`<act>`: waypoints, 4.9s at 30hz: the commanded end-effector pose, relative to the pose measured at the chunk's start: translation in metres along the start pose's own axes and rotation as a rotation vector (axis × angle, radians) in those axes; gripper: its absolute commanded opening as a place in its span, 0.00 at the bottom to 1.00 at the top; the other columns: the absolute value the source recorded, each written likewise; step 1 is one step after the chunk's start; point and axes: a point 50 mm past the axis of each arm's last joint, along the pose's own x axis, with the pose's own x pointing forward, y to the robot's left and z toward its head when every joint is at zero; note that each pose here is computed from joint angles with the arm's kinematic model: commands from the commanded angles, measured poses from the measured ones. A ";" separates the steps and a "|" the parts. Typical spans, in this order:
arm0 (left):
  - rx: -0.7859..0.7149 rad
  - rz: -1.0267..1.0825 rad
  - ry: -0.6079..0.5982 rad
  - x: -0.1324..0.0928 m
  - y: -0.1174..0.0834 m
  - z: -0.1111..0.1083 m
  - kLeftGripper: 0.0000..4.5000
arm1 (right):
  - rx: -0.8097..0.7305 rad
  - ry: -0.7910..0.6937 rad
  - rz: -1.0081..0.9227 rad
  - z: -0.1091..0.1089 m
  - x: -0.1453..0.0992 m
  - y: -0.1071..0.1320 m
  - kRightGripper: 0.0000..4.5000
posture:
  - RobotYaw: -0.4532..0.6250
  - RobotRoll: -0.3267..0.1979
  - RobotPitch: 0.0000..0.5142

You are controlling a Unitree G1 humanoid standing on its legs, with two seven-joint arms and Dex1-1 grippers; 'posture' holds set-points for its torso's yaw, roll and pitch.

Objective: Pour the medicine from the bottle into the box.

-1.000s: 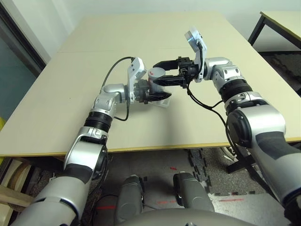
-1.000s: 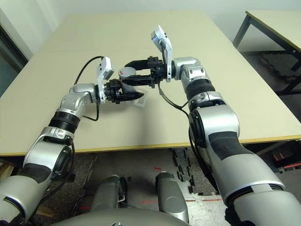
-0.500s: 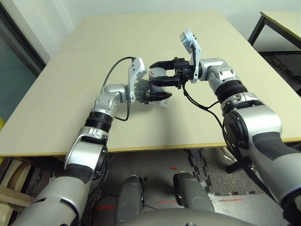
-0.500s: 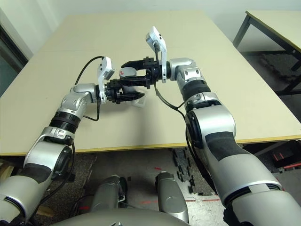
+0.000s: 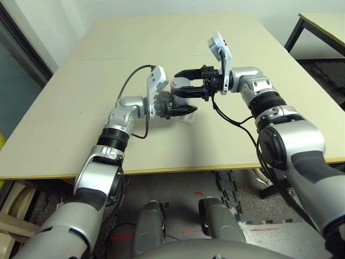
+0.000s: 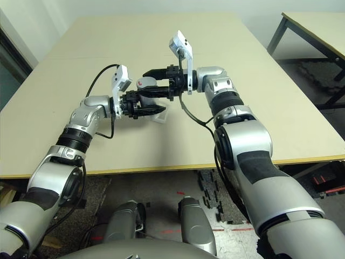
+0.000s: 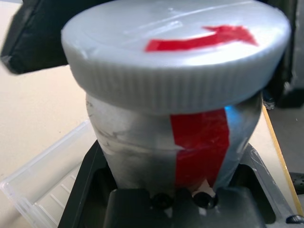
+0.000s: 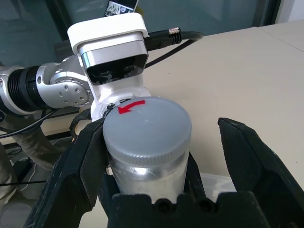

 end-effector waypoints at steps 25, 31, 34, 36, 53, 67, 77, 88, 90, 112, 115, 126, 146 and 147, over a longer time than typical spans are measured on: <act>0.006 -0.009 0.017 0.001 -0.001 -0.001 0.62 | -0.008 -0.003 0.030 0.008 -0.006 0.000 1.00 | 0.22 0.62 0.07; 0.006 -0.008 0.021 0.002 0.000 -0.001 0.62 | -0.011 -0.014 0.056 0.011 0.002 0.002 1.00 | 0.22 0.62 0.07; 0.007 -0.007 0.020 0.003 0.000 -0.001 0.62 | -0.012 -0.016 0.062 0.011 0.003 0.003 1.00 | 0.22 0.62 0.07; 0.007 -0.007 0.020 0.003 0.000 -0.001 0.62 | -0.012 -0.017 0.061 0.011 0.003 0.003 1.00 | 0.22 0.62 0.07; 0.008 -0.003 0.024 0.002 0.001 -0.002 0.62 | -0.014 -0.014 0.068 0.010 0.004 0.003 0.57 | 0.22 0.62 0.05; 0.004 -0.011 0.028 0.003 -0.001 -0.004 0.62 | 0.278 -0.383 0.026 0.042 -0.007 -0.002 0.57 | 0.22 0.62 0.05; 0.015 0.038 0.012 -0.004 0.003 -0.001 0.62 | 0.163 -0.243 -0.586 0.018 -0.037 -0.031 0.57 | 0.23 0.62 0.06; 0.041 0.225 0.024 -0.029 0.024 0.004 0.62 | 0.194 -0.089 -1.075 -0.041 -0.090 -0.039 0.57 | 0.23 0.62 0.07; 0.044 0.254 0.026 -0.033 0.027 0.005 0.62 | 0.213 -0.044 -1.105 -0.054 -0.099 -0.037 0.57 | 0.23 0.62 0.07; 0.063 0.323 0.055 -0.037 0.035 0.004 0.62 | 0.329 0.203 -1.258 -0.118 -0.137 -0.017 0.57 | 0.23 0.62 0.04; 0.064 0.323 0.057 -0.037 0.036 0.004 0.62 | 0.329 0.217 -1.251 -0.120 -0.136 -0.016 0.57 | 0.23 0.62 0.04; 0.062 0.324 0.064 -0.036 0.036 0.003 0.62 | 0.243 0.220 -1.212 -0.111 -0.131 -0.019 1.00 | 0.23 0.62 0.06; 0.072 0.338 0.092 -0.040 0.039 0.004 0.62 | -0.066 0.388 -0.382 -0.027 -0.094 -0.011 1.00 | 0.22 0.62 0.08; 0.074 0.339 0.094 -0.040 0.039 0.004 0.62 | -0.070 0.407 -0.361 -0.028 -0.093 -0.010 1.00 | 0.22 0.62 0.08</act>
